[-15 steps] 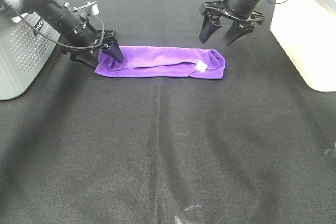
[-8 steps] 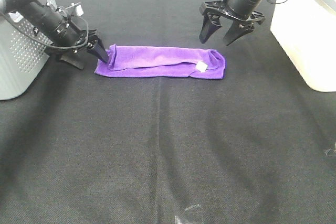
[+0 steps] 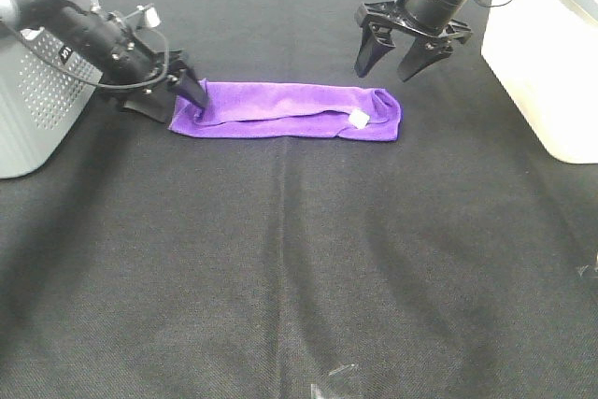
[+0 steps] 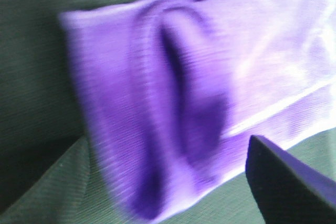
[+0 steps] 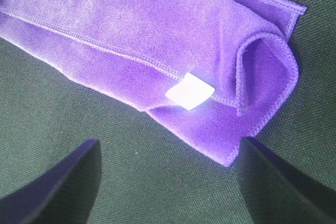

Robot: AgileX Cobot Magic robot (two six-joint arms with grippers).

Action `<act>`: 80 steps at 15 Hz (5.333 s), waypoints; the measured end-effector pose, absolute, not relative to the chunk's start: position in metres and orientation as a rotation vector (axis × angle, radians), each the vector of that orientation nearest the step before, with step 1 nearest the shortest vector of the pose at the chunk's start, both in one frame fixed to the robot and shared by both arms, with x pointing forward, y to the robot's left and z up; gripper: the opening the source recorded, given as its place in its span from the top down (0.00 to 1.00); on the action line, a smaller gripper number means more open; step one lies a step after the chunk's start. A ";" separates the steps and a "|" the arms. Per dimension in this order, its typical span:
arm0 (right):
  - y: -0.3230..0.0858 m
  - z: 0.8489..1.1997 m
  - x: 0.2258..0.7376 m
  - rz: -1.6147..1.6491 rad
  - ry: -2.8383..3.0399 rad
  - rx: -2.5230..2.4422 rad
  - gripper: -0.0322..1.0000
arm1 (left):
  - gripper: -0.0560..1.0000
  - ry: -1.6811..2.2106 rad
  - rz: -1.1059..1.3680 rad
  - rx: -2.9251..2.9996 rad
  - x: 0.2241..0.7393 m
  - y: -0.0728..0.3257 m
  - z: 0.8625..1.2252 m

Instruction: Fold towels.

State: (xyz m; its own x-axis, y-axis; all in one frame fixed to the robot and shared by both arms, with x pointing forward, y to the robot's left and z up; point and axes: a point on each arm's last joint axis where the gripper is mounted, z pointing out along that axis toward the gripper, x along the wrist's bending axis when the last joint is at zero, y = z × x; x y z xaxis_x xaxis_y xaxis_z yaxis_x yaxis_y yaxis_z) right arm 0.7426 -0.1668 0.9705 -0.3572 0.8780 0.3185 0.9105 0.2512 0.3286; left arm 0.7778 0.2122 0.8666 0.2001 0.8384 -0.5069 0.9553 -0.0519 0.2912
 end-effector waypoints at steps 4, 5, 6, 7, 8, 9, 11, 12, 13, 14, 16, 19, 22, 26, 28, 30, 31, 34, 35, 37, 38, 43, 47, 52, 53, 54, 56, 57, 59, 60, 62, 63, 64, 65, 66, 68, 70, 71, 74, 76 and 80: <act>-0.167 0.970 0.742 -0.713 -2.428 -1.738 0.27 | 0.24 1.596 -0.234 1.939 0.775 0.170 0.865; -0.167 0.970 0.742 -0.713 -2.428 -1.738 0.27 | 0.26 1.587 -0.223 1.939 0.775 0.164 0.864; -0.167 0.970 0.742 -0.713 -2.428 -1.738 0.27 | 0.31 1.594 -0.215 1.926 0.775 0.160 0.862; -0.167 0.970 0.742 -0.713 -2.428 -1.738 0.27 | 0.41 1.599 -0.209 1.917 0.776 0.158 0.862; -0.167 0.970 0.742 -0.713 -2.428 -1.738 0.27 | 0.41 1.599 -0.209 1.917 0.776 0.158 0.862; -0.167 0.970 0.742 -0.713 -2.428 -1.738 0.27 | 0.51 1.602 -0.208 1.916 0.776 0.158 0.859; -0.167 0.970 0.742 -0.713 -2.428 -1.738 0.27 | 0.78 1.593 -0.204 1.924 0.776 0.158 0.856; -0.167 0.970 0.742 -0.713 -2.428 -1.738 0.27 | 0.88 1.578 -0.198 1.938 0.776 0.158 0.855; -0.167 0.970 0.742 -0.713 -2.428 -1.738 0.27 | 0.89 1.564 -0.193 1.948 0.776 0.158 0.855; -0.167 0.970 0.742 -0.713 -2.428 -1.738 0.27 | 0.89 1.545 -0.176 1.985 0.775 0.159 0.860; -0.167 0.970 0.742 -0.713 -2.428 -1.738 0.27 | 0.89 1.521 -0.171 2.119 0.772 0.164 0.871; -0.167 0.970 0.742 -0.713 -2.428 -1.738 0.27 | 0.89 1.551 -0.033 2.199 0.779 0.187 0.898; -0.167 0.972 0.742 -0.716 -2.431 -1.738 0.27 | 0.89 1.490 0.065 2.141 0.785 0.183 0.931; -0.178 1.006 0.737 -0.699 -2.573 -1.777 0.27 | 0.89 1.292 -0.020 2.146 0.773 0.130 0.943; -0.180 1.015 0.736 -0.694 -2.593 -1.803 0.27 | 0.89 1.249 -0.041 2.163 0.768 0.113 0.943; -0.184 1.029 0.733 -0.718 -2.604 -1.827 0.27 | 0.89 1.183 -0.099 2.196 0.755 0.075 0.929; -0.184 1.037 0.731 -0.738 -2.609 -1.832 0.27 | 0.89 1.181 -0.114 2.200 0.752 0.065 0.920; -0.184 1.047 0.728 -0.769 -2.609 -1.830 0.27 | 0.80 1.178 -0.103 2.122 0.752 0.047 0.915; -0.184 1.049 0.727 -0.780 -2.604 -1.829 0.27 | 0.68 1.171 -0.129 2.080 0.750 0.038 0.915; -0.184 1.058 0.724 -0.810 -2.604 -1.827 0.27 | 0.44 1.145 -0.201 2.020 0.741 0.014 0.911; -0.184 1.065 0.722 -0.835 -2.604 -1.825 0.27 | 0.38 1.134 -0.219 2.003 0.737 0.004 0.909; -0.186 1.095 0.711 -0.924 -2.620 -1.824 0.27 | 0.35 1.052 -0.212 1.969 0.735 -0.003 0.928; -0.186 1.103 0.708 -0.944 -2.626 -1.823 0.27 | 0.35 0.974 -0.083 1.936 0.747 0.034 0.984; -0.193 1.132 0.695 -0.990 -2.647 -1.895 0.27 | 0.29 1.508 0.270 2.010 0.776 0.119 0.974; -0.195 1.136 0.692 -0.978 -2.649 -1.922 0.27 | 0.28 1.542 0.352 2.006 0.777 0.125 0.982; -0.195 1.136 0.692 -0.978 -2.649 -1.922 0.27 | 0.28 1.542 0.352 2.006 0.777 0.125 0.982; -0.202 1.144 0.678 -0.924 -2.659 -1.983 0.27 | 0.28 1.556 0.513 2.011 0.777 0.136 1.003; -0.206 1.147 0.668 -0.898 -2.649 -2.007 0.27 | 0.28 1.559 0.587 2.014 0.777 0.141 1.012; -0.212 1.159 0.639 -0.869 -2.647 -2.015 0.27 | 0.28 1.569 0.622 2.008 0.777 0.147 1.017; -0.215 1.164 0.625 -0.863 -2.647 -2.015 0.27 | 0.28 1.567 0.606 1.999 0.777 0.146 1.019; -0.222 1.176 0.593 -0.863 -2.651 -2.021 0.27 | 0.28 1.514 0.475 1.952 0.769 0.137 1.035; -0.225 1.181 0.577 -0.866 -2.652 -2.021 0.27 | 0.28 1.457 0.420 1.927 0.762 0.133 1.055; -0.228 1.184 0.564 -0.869 -2.653 -2.022 0.27 | 0.28 1.416 0.378 1.927 0.754 0.130 1.072; -0.230 1.186 0.551 -0.866 -2.658 -2.025 0.27 | 0.28 1.395 0.351 1.960 0.744 0.129 1.086; -0.233 1.186 0.539 -0.860 -2.653 -2.035 0.27 | 0.28 1.419 0.323 2.027 0.735 0.131 1.085; -0.243 1.193 0.497 -0.886 -2.642 -2.077 0.27 | 0.28 1.503 0.324 2.226 0.681 0.158 1.097; -0.249 1.192 0.466 -0.910 -2.619 -2.101 0.27 | 0.28 1.505 0.335 2.275 0.623 0.182 1.125; -0.252 1.190 0.449 -0.919 -2.610 -2.110 0.27 | 0.28 1.518 0.370 2.238 0.593 0.201 1.147; -0.263 1.183 0.399 -0.974 -2.584 -2.161 0.27 | 0.28 1.662 0.511 2.076 0.538 0.275 1.177; -0.271 1.180 0.362 -1.061 -2.585 -2.195 0.27 | 0.28 1.812 0.594 1.914 0.505 0.331 1.188; -0.284 1.174 0.302 -1.269 -2.592 -2.228 0.27 | 0.28 1.766 0.675 1.802 0.431 0.338 1.178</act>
